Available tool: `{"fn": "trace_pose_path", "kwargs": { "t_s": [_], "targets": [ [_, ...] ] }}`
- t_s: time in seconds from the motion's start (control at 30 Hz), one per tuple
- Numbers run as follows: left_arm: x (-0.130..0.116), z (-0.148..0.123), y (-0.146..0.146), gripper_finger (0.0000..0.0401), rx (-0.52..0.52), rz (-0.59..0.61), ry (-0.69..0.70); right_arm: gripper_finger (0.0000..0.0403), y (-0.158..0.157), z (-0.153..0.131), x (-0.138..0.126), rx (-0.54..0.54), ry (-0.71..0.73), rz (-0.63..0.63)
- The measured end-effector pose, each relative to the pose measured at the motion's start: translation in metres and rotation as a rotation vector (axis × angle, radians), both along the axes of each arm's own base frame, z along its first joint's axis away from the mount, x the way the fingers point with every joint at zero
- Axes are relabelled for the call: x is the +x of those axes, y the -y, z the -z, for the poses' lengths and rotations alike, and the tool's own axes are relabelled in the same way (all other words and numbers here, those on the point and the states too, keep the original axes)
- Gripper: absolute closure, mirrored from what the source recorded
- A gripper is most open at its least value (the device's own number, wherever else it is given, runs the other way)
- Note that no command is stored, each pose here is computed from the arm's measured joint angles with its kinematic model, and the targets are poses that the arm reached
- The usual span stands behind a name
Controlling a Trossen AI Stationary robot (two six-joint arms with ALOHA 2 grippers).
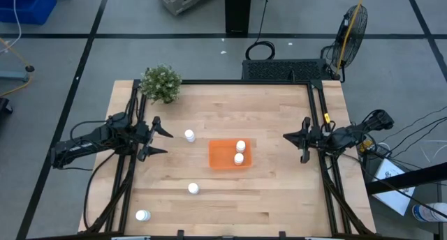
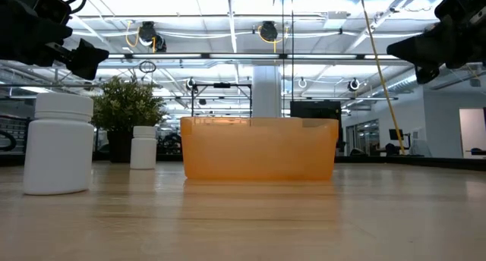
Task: Pick and place pill bottles into a basket
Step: Put the white medicine bottle into the orange bin
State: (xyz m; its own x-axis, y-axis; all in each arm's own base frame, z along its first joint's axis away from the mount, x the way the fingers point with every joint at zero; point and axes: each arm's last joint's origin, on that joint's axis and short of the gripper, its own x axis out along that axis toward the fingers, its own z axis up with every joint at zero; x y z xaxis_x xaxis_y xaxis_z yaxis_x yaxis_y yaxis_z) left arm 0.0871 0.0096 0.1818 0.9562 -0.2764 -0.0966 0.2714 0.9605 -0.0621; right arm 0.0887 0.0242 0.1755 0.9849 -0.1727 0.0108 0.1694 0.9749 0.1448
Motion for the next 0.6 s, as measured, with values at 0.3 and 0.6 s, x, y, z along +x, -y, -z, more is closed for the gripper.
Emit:
{"fn": "trace_pose_path", "kwargs": {
  "t_s": [0.3, 0.6],
  "targets": [
    [0.001, -0.009, 0.0, 0.0091, 0.1, 0.003, 0.119, 0.0403, 0.0, -0.002, 0.0, 0.007, 0.016, 0.0],
    [-0.003, -0.037, 0.001, 0.0091, -0.017, 0.013, 0.352, 0.0403, 0.0, -0.003, 0.0, 0.01, 0.022, 0.0]
  ]
}}
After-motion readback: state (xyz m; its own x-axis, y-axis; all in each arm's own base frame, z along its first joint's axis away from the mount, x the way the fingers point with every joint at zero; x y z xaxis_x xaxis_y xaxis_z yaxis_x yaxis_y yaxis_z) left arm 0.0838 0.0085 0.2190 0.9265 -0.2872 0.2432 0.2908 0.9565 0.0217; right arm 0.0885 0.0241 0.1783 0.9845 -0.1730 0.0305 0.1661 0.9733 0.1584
